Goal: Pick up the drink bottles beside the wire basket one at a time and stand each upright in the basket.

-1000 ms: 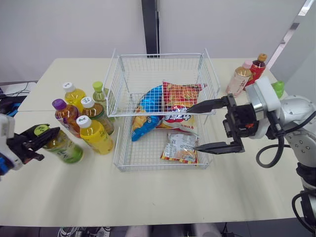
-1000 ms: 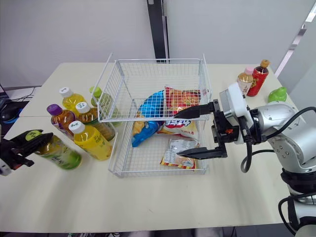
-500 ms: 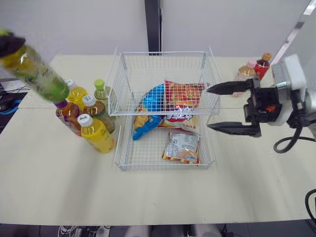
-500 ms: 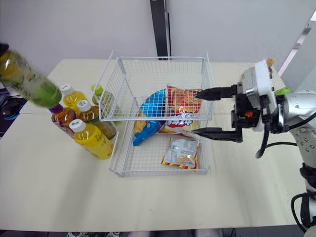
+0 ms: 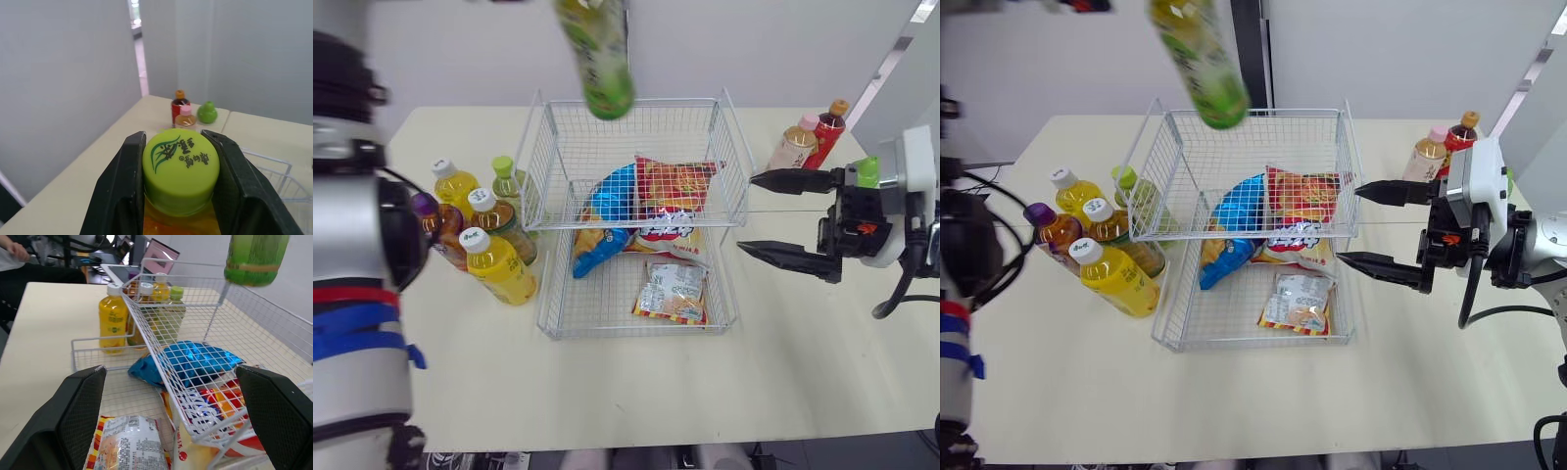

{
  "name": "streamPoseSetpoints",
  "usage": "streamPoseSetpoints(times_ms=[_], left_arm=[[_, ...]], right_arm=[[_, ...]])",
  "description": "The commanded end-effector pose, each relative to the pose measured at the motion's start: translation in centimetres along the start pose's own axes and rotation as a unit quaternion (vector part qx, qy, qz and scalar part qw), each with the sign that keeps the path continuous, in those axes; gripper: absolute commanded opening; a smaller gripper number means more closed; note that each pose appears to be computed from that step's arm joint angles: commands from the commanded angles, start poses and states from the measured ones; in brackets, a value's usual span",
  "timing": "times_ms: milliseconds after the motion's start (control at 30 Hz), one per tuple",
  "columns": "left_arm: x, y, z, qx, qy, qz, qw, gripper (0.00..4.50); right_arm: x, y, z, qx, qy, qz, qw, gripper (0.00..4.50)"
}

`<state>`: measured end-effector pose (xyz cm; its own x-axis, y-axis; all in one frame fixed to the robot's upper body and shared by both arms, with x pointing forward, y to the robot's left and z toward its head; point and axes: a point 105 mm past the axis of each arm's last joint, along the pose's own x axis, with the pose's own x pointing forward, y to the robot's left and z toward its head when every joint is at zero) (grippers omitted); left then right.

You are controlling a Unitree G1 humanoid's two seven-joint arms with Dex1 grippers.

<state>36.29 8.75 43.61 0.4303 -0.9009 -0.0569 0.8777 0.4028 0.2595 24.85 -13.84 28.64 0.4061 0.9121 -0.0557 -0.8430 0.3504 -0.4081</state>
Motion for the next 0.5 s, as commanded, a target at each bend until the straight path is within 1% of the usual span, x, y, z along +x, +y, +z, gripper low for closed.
streamPoseSetpoints(times_ms=[33, 233, 500], left_arm=[[1.0, -0.3, 1.7, 0.033, -0.043, 0.000, 0.999, 1.35], [4.5, -0.2, 0.2, 0.018, -0.056, 0.001, 0.998, 1.35], [7.2, -0.1, -1.6, 0.025, -0.044, 0.007, 0.999, 1.35]], right_arm=[[-0.5, -0.4, 1.1, -0.031, -0.013, -0.046, 0.998, 4.50], [-1.0, -1.2, 1.1, -0.038, -0.015, -0.121, 0.992, 4.50], [-1.4, -0.9, 1.0, -0.035, -0.017, -0.134, 0.990, 4.50]])
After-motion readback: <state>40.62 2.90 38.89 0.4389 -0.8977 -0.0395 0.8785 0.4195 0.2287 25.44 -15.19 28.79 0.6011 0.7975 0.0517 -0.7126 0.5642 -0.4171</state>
